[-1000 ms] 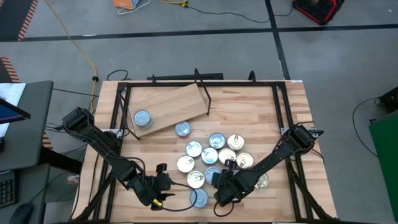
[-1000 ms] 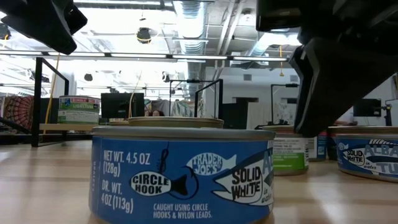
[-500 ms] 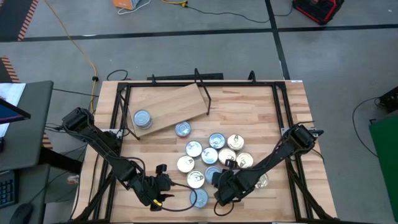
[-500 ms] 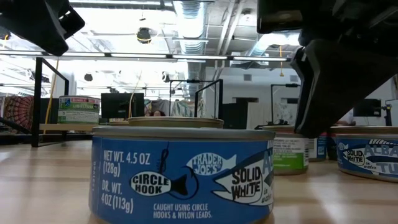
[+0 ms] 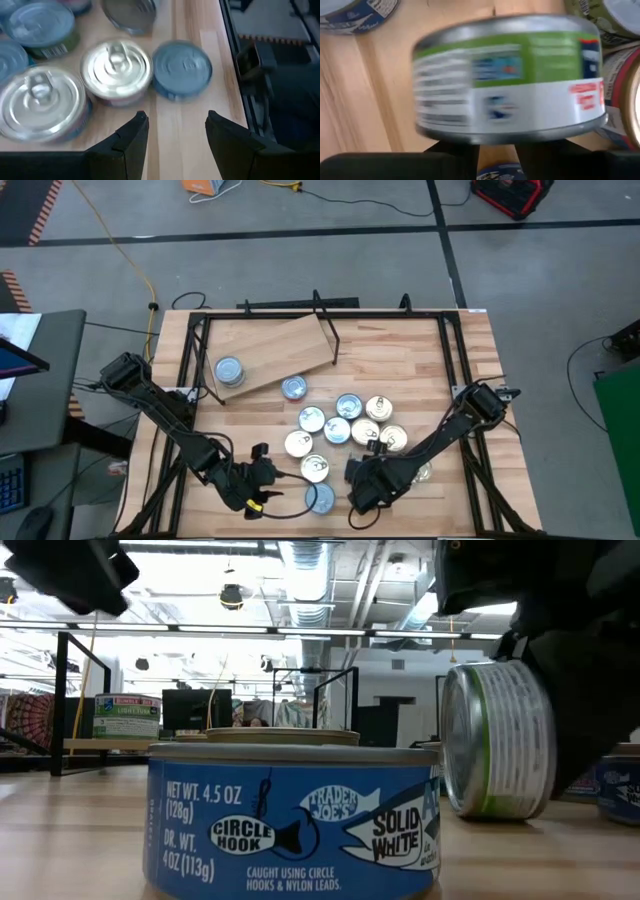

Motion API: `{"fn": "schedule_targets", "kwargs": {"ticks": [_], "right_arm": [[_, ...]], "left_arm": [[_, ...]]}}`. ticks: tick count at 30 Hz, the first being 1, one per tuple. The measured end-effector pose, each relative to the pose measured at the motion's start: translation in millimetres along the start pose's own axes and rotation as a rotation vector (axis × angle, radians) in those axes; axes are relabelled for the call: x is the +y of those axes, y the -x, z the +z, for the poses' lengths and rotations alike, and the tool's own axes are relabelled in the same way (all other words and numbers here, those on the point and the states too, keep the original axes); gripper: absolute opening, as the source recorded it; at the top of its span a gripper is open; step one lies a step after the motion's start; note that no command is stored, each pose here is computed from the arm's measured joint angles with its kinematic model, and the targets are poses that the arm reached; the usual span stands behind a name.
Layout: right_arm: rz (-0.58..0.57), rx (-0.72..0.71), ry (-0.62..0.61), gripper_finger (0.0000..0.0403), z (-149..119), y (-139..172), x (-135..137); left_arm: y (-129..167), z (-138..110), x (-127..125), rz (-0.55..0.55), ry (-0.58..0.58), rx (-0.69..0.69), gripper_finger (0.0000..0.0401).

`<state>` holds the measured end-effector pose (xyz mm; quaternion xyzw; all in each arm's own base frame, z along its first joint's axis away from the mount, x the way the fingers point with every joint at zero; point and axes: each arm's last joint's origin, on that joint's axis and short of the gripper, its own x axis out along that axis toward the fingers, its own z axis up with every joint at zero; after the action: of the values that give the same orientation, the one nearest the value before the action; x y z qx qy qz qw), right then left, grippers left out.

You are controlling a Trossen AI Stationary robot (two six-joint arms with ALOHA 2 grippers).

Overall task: Stack canned seafood by type on shelf
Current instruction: Stack the green white tuna can on top of the green white tuna can on the shelf

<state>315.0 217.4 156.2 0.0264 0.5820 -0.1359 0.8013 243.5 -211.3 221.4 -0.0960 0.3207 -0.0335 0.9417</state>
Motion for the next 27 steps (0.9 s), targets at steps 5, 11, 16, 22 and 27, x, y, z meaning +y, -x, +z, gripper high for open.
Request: {"fn": "schedule_targets", "kwargs": {"ticks": [5, 11, 16, 22, 27], "right_arm": [[-0.007, -0.008, 0.013, 0.0145, 1.8, -0.4, -1.5], [-0.018, -0.026, 0.019, 0.0145, 3.5, -0.4, -2.3], [-0.014, -0.046, 0.019, 0.0145, 5.0, -0.2, -1.4], [-0.014, -0.059, 0.016, 0.0145, 7.5, -0.1, -2.3], [-0.051, -0.057, 0.037, 0.0145, 6.8, 8.6, -9.1]], "left_arm": [[-5.6, 15.0, 6.6, 0.007, 0.049, -0.091, 0.0187], [-9.2, 24.5, 9.4, -0.007, 0.052, -0.150, 0.0187], [-16.2, 24.9, 4.9, -0.077, 0.046, -0.154, 0.0187], [-32.3, 17.1, -1.1, -0.091, 0.013, -0.169, 0.0187], [-37.9, 14.2, -2.9, -0.094, -0.021, -0.174, 0.0188]]}}
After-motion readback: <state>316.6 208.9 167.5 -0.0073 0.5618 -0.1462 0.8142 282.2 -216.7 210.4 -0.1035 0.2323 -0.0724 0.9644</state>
